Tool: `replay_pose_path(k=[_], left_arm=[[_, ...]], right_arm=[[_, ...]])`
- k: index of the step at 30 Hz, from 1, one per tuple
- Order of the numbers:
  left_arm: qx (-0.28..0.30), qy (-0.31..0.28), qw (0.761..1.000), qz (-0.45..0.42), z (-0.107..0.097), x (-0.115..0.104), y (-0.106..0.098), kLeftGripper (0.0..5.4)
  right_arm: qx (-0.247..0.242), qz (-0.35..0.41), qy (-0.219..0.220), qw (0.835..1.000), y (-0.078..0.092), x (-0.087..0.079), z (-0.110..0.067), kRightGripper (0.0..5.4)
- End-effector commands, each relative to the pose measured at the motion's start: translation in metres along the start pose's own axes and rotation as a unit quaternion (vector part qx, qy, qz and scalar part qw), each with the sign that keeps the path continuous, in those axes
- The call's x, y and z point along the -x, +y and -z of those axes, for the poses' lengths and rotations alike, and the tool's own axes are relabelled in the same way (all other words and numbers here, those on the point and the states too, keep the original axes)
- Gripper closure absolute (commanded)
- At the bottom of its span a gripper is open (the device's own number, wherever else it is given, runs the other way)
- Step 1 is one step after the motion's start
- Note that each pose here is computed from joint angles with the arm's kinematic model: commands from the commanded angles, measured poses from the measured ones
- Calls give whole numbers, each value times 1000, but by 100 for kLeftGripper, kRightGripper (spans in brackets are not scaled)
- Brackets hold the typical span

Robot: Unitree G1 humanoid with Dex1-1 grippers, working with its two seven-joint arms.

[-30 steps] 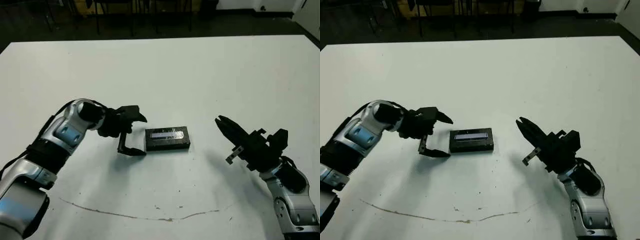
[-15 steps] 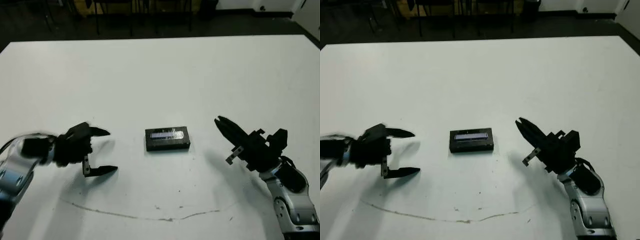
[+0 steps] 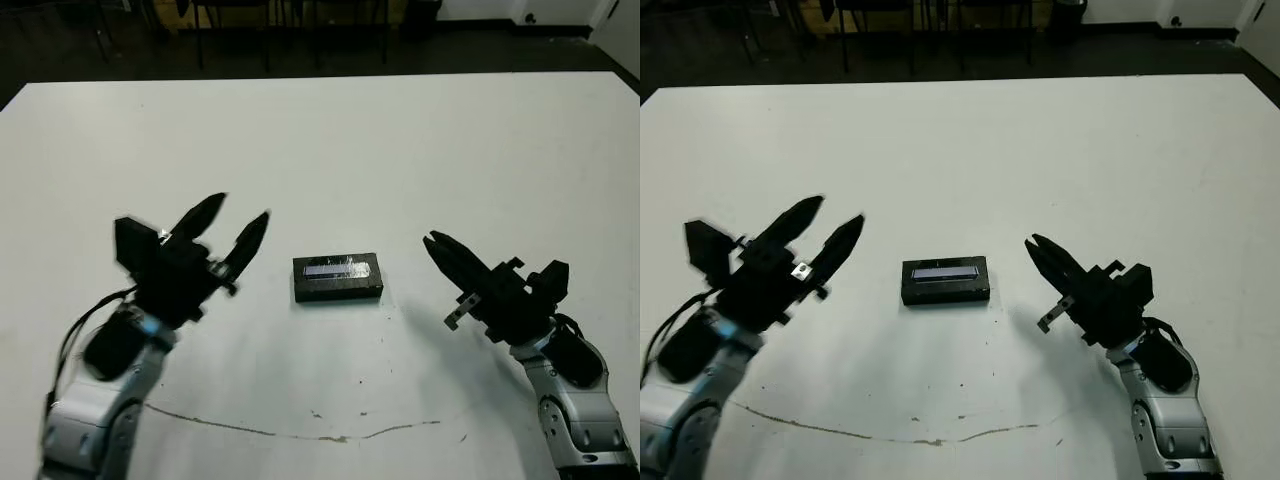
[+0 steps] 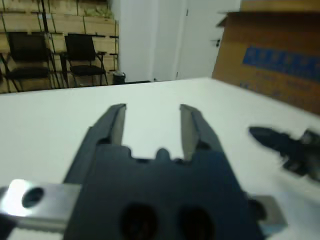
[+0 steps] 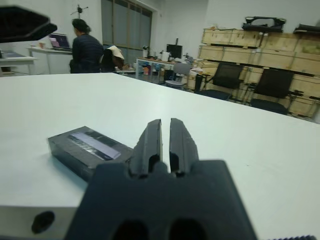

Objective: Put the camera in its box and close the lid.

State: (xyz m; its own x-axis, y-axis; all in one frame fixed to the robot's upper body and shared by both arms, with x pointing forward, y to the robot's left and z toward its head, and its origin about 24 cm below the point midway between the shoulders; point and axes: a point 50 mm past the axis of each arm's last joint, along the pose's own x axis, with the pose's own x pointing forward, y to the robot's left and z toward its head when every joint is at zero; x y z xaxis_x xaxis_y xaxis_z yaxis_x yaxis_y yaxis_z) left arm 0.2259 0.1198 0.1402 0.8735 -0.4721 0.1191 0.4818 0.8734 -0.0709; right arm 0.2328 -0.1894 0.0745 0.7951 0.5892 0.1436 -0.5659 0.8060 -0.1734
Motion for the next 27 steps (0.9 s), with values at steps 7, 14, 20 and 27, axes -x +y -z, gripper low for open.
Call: replay_pose_path(k=[7, 14, 20, 27], left_arm=[[43, 142, 989, 5, 52, -44, -35, 488], [22, 207, 978, 4, 91, -50, -47, 538], [39, 247, 968, 5, 110, -38, -47, 538], [56, 307, 950, -3, 136, -24, -41, 538]], right_arm=[[-1, 41, 8, 999, -2, 3, -6, 540], [4, 49, 15, 999, -5, 6, -8, 540], [15, 52, 26, 998, -5, 6, -11, 540], [12, 47, 20, 999, -3, 4, -13, 540]])
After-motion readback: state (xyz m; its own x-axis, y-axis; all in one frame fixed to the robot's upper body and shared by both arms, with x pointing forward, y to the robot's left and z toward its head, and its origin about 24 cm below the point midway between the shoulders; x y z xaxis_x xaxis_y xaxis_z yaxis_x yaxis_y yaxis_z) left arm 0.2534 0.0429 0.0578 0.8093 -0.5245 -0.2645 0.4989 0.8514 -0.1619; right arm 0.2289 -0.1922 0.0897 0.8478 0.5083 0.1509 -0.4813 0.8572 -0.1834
